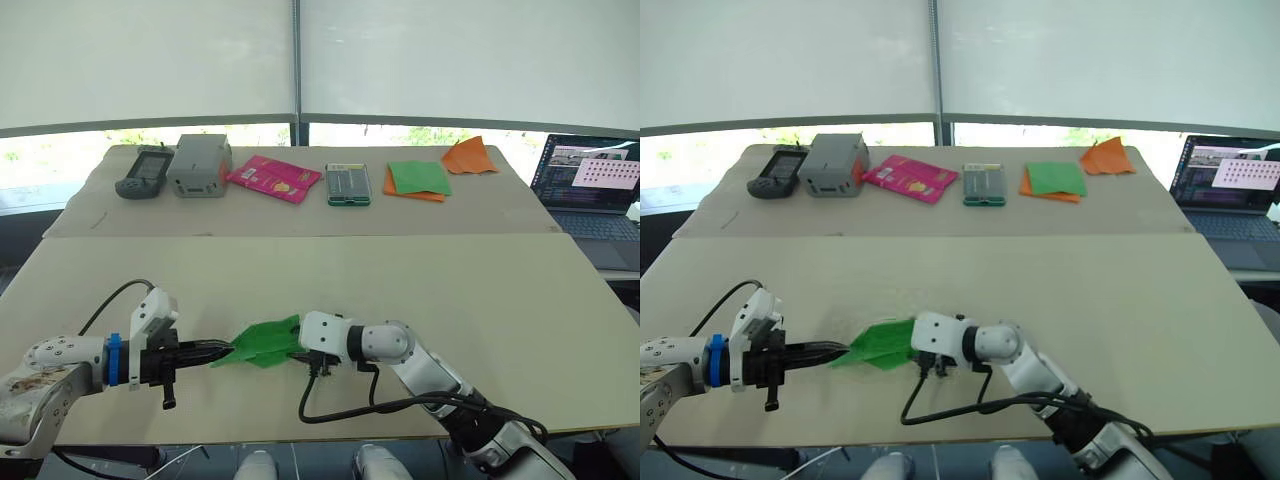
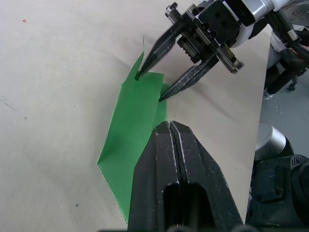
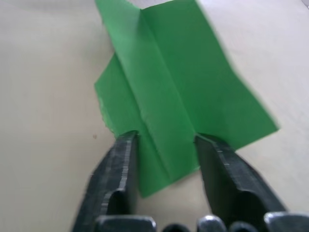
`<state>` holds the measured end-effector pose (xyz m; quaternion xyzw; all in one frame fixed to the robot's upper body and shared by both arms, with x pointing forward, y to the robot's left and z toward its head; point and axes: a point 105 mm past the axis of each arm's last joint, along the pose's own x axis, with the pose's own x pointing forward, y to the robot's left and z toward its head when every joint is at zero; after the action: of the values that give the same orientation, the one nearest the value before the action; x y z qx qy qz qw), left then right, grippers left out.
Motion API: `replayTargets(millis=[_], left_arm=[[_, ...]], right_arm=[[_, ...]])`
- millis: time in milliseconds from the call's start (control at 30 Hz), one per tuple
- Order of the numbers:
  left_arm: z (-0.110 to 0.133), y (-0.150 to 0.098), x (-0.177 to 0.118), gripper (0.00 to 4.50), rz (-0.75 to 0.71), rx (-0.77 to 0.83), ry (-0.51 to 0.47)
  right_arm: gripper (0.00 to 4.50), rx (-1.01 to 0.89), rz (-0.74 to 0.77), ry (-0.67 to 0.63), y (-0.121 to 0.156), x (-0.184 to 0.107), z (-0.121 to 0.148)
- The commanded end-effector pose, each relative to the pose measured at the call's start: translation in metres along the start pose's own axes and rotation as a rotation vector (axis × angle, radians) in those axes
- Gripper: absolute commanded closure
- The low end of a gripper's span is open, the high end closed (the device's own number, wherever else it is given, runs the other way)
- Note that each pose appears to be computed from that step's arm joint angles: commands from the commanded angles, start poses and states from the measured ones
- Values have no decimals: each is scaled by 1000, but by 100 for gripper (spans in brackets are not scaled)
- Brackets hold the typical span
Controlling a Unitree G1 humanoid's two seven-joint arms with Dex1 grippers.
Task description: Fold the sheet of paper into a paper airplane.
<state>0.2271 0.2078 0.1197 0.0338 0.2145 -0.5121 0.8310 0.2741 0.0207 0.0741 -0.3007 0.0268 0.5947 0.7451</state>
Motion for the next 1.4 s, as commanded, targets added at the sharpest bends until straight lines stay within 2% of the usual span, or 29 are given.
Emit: replayTargets(millis=[33,67,333,467,633,833,900,967,1067,1167,1233,1300,1400], left_arm=[[7,-3,0,450,-5,25,-16],[7,-3,0,450,-6,25,-16],[10,0,6,450,-5,24,-41],[15,6,12,450,22,35,-87],[26,13,23,450,65,37,-175],[34,1,38,450,22,21,-229],[32,0,41,450,24,18,-227],[32,1,43,450,30,17,-229],[35,-1,48,450,30,12,-247],[35,-4,53,450,25,3,-257],[33,-5,56,450,23,-4,-259],[32,-5,58,450,23,-9,-259],[32,-4,60,450,26,-10,-257]], right_arm=[[412,-36,-26,-35,-7,-1,13],[446,-37,-26,-31,-7,-1,12],[449,-35,-75,-50,-16,-7,19],[449,96,-163,-78,-32,-43,33],[449,313,-123,63,-2,-81,19],[449,434,-244,164,4,-92,5],[449,444,-335,185,-4,-98,-1],[449,452,-489,224,-19,-114,-13],[449,461,-763,276,-44,-155,-31],[449,533,-961,283,-55,-190,-43],[449,597,-1102,335,-58,-226,-62],[449,629,-1176,381,-56,-251,-76],[449,702,-1202,414,-49,-262,-91]])
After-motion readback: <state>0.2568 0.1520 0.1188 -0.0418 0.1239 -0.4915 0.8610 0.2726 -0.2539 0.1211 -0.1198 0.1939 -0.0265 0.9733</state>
